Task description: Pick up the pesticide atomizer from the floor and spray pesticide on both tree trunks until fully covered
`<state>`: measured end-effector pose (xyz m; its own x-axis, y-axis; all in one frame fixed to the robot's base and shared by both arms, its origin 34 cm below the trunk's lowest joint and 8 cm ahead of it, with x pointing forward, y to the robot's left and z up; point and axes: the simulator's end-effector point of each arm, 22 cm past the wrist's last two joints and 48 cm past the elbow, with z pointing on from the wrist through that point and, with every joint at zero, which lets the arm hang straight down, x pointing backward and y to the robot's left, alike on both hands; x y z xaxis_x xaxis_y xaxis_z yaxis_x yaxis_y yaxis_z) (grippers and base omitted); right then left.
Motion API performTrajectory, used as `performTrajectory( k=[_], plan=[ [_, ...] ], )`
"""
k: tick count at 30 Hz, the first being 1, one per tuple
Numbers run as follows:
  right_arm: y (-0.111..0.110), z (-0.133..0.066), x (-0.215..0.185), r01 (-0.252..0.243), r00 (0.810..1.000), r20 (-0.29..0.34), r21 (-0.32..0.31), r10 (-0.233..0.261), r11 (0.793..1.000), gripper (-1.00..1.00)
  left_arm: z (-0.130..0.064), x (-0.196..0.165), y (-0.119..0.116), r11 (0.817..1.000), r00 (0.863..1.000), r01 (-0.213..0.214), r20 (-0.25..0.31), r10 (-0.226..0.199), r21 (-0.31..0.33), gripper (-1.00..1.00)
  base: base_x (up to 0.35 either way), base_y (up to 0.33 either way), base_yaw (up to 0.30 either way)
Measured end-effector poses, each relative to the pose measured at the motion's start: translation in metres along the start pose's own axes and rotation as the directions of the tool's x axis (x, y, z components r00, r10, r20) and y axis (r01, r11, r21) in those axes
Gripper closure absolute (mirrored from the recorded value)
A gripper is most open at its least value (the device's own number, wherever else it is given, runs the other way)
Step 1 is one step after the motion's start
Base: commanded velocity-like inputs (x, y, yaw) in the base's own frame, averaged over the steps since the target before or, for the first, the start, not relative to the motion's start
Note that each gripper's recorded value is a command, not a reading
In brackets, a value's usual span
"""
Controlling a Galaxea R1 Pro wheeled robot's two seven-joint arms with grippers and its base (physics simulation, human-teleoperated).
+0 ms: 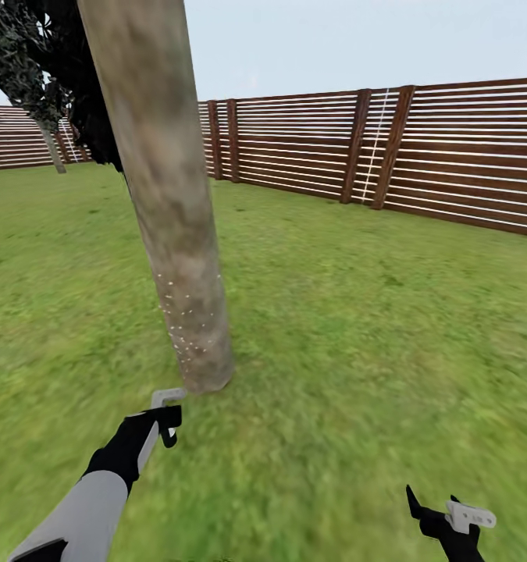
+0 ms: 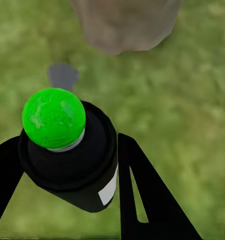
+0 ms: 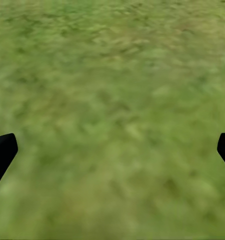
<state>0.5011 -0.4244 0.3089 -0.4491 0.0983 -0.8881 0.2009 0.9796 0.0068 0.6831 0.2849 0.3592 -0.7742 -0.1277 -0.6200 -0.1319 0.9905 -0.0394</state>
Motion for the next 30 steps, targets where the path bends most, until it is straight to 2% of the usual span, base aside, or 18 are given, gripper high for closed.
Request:
performTrajectory(
  k=[7,11,30],
  plan=[
    [0.0,0.0,0.0,0.0,1.0,0.0,0.0,0.0,1.0,-1.0,0.0,0.0,-0.001,1.0,1.0,0.002,0.0,-0.002,0.003,1.0,0.0,-0.275,0.276],
    [0.0,0.0,0.0,0.0,1.0,0.0,0.0,0.0,1.0,-1.0,0.0,0.0,-0.015,1.0,1.0,-0.02,0.0,0.02,0.021,1.0,0.0,-0.275,0.277],
    [0.0,0.0,0.0,0.0,1.0,0.0,0.0,0.0,1.0,-1.0,0.0,0.0,-0.015,1.0,1.0,-0.023,0.002,0.023,0.018,1.0,0.072,-0.271,0.277]
  ],
)
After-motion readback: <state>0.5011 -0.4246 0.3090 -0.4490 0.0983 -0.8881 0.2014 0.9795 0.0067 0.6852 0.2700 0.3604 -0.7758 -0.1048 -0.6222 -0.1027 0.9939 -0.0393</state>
